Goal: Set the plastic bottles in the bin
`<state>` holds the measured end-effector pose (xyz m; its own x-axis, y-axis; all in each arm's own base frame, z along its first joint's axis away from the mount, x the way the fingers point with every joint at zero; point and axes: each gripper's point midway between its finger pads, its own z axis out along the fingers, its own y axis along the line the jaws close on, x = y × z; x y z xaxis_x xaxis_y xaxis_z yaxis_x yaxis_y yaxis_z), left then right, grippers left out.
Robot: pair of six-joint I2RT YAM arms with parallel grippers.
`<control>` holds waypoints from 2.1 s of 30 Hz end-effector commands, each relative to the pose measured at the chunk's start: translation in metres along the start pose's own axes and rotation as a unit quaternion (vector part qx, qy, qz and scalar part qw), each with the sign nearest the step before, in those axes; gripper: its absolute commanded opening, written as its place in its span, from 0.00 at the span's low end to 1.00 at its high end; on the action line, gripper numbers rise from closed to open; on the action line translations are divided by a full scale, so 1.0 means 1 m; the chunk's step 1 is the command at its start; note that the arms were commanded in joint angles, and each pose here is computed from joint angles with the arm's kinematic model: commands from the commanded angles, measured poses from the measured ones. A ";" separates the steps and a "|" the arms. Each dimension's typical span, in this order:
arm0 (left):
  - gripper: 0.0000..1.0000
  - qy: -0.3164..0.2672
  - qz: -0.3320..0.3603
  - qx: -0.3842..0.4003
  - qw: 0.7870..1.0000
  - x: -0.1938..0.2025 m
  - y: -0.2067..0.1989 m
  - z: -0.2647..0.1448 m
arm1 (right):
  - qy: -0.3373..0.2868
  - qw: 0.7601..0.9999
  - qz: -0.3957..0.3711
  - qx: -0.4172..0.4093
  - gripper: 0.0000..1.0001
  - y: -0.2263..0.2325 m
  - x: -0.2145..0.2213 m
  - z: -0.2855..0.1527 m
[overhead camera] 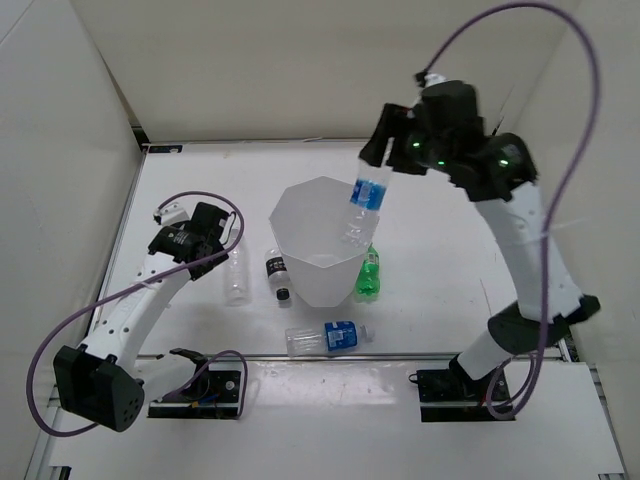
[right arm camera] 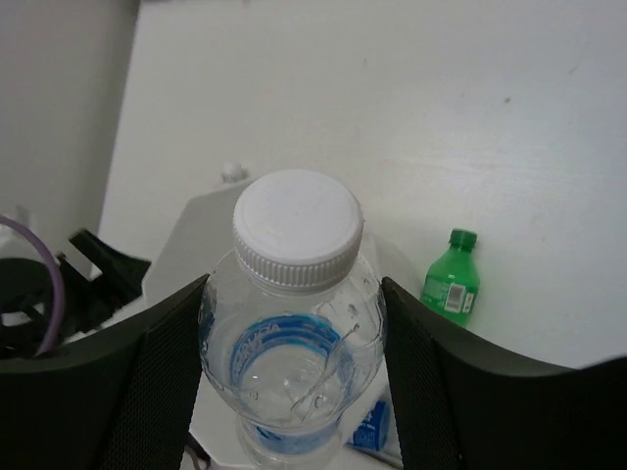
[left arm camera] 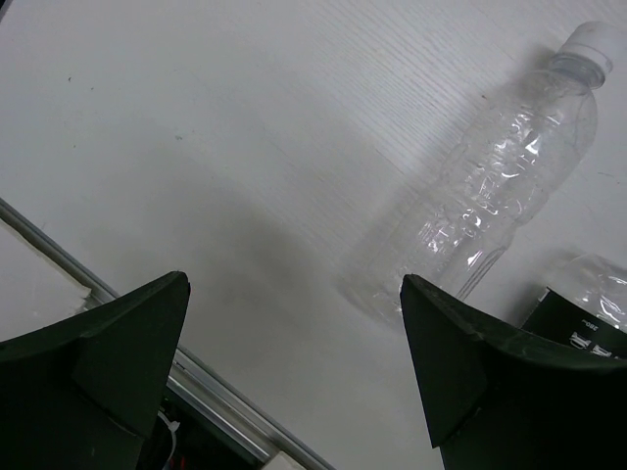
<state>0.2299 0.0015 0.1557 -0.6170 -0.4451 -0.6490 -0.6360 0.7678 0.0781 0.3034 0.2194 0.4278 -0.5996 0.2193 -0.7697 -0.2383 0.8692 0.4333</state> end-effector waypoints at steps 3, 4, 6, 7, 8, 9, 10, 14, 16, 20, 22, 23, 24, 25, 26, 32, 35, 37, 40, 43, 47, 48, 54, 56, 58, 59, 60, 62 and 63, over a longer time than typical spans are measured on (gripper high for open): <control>1.00 -0.004 -0.006 0.018 1.000 -0.003 -0.009 0.000 | 0.016 0.998 -0.053 -0.031 0.79 0.032 0.010 0.010; 1.00 -0.004 -0.006 0.018 1.000 -0.003 -0.009 0.000 | 0.006 0.998 -0.057 -0.028 1.00 0.031 0.005 0.005; 1.00 -0.004 -0.006 0.018 1.000 -0.003 -0.009 0.000 | -0.031 0.998 -0.053 -0.019 1.00 0.028 -0.012 -0.009; 1.00 -0.004 -0.006 0.018 1.000 -0.003 -0.009 0.000 | -0.057 0.997 -0.054 -0.016 1.00 0.027 -0.023 -0.016; 1.00 -0.004 -0.006 0.018 1.000 -0.003 -0.009 0.000 | -0.083 0.995 -0.049 -0.010 1.00 0.023 -0.032 -0.033; 1.00 -0.004 -0.006 0.018 1.000 -0.003 -0.009 0.000 | -0.103 0.994 -0.044 0.008 1.00 0.013 -0.039 -0.040; 1.00 -0.004 -0.006 0.018 1.000 -0.003 -0.009 0.000 | -0.113 0.992 -0.034 0.031 1.00 0.004 -0.040 -0.038; 1.00 0.003 -0.003 0.017 1.000 0.002 -0.009 0.002 | -0.148 0.984 -0.003 0.102 1.00 -0.042 -0.039 -0.051; 1.00 0.003 -0.003 0.017 1.000 0.003 -0.009 0.004 | -0.125 0.986 0.014 0.106 1.00 -0.052 -0.030 -0.041; 1.00 0.020 0.003 0.040 0.999 0.009 -0.019 0.003 | -0.074 0.985 0.064 0.142 1.00 -0.083 -0.005 -0.031; 1.00 0.014 -0.004 0.061 0.998 0.004 -0.027 0.001 | -0.038 0.986 0.080 0.141 1.00 -0.094 0.015 -0.023; 1.00 0.017 -0.004 0.064 0.998 0.007 -0.029 0.002 | -0.031 0.985 0.093 0.144 1.00 -0.105 0.016 -0.017; 1.00 0.016 -0.003 0.076 0.997 0.006 -0.031 -0.001 | -0.014 0.987 0.102 0.121 1.00 -0.102 0.023 -0.015; 1.00 0.013 -0.005 0.079 0.997 0.006 -0.031 0.000 | 0.003 0.983 0.120 0.136 1.00 -0.118 0.032 -0.009; 1.00 0.013 0.001 0.079 0.997 0.006 -0.030 0.000 | 0.010 0.983 0.128 0.134 1.00 -0.122 0.036 -0.009; 1.00 0.010 0.006 0.088 0.996 0.006 -0.030 -0.002 | 0.048 0.971 0.190 0.134 1.00 -0.153 0.056 -0.001; 1.00 0.010 0.008 0.095 0.995 0.009 -0.032 0.000 | 0.077 0.962 0.229 0.128 1.00 -0.162 0.072 0.004; 1.00 0.007 0.006 0.106 0.994 0.009 -0.035 0.000 | 0.099 0.955 0.249 0.125 1.00 -0.168 0.084 0.011; 1.00 0.006 0.014 0.131 0.991 0.012 -0.046 0.003 | 0.117 0.951 0.265 0.109 1.00 -0.167 0.096 0.015; 1.00 0.001 0.022 0.154 0.988 0.012 -0.063 0.012 | 0.125 0.950 0.272 0.093 1.00 -0.161 0.099 0.017; 1.00 -0.006 0.023 0.160 0.987 0.009 -0.078 0.023 | 0.125 0.952 0.267 0.082 1.00 -0.158 0.097 0.018; 1.00 -0.005 0.024 0.159 0.987 0.012 -0.080 0.027 | 0.128 0.953 0.263 0.077 1.00 -0.157 0.096 0.019; 1.00 0.019 0.046 0.160 0.986 0.025 -0.101 0.053 | 0.128 0.958 0.253 0.054 1.00 -0.147 0.089 0.014; 1.00 0.027 0.048 0.149 0.987 0.031 -0.099 0.063 | 0.127 0.959 0.247 0.045 1.00 -0.143 0.087 0.012; 1.00 0.045 0.060 0.137 0.988 0.044 -0.096 0.076 | 0.129 0.961 0.243 0.040 1.00 -0.142 0.085 0.014; 1.00 0.048 0.054 0.137 0.988 0.043 -0.096 0.080 | 0.131 0.960 0.244 0.035 1.00 -0.140 0.086 0.013; 1.00 0.064 0.062 0.133 0.987 0.054 -0.094 0.085 | 0.128 0.961 0.242 0.033 1.00 -0.139 0.083 0.012; 1.00 0.069 0.054 0.129 0.988 0.054 -0.092 0.092 | 0.133 0.961 0.239 0.029 1.00 -0.138 0.083 0.013; 1.00 0.073 0.054 0.134 0.987 0.056 -0.093 0.091 | 0.131 0.962 0.238 0.022 1.00 -0.134 0.080 0.011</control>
<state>0.2903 -0.0500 0.0433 -0.7578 -0.3853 -0.5265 -0.4375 0.8988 -0.0279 0.2940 0.1186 0.2804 -0.8049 0.5122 -0.2997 0.2208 0.7272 0.6499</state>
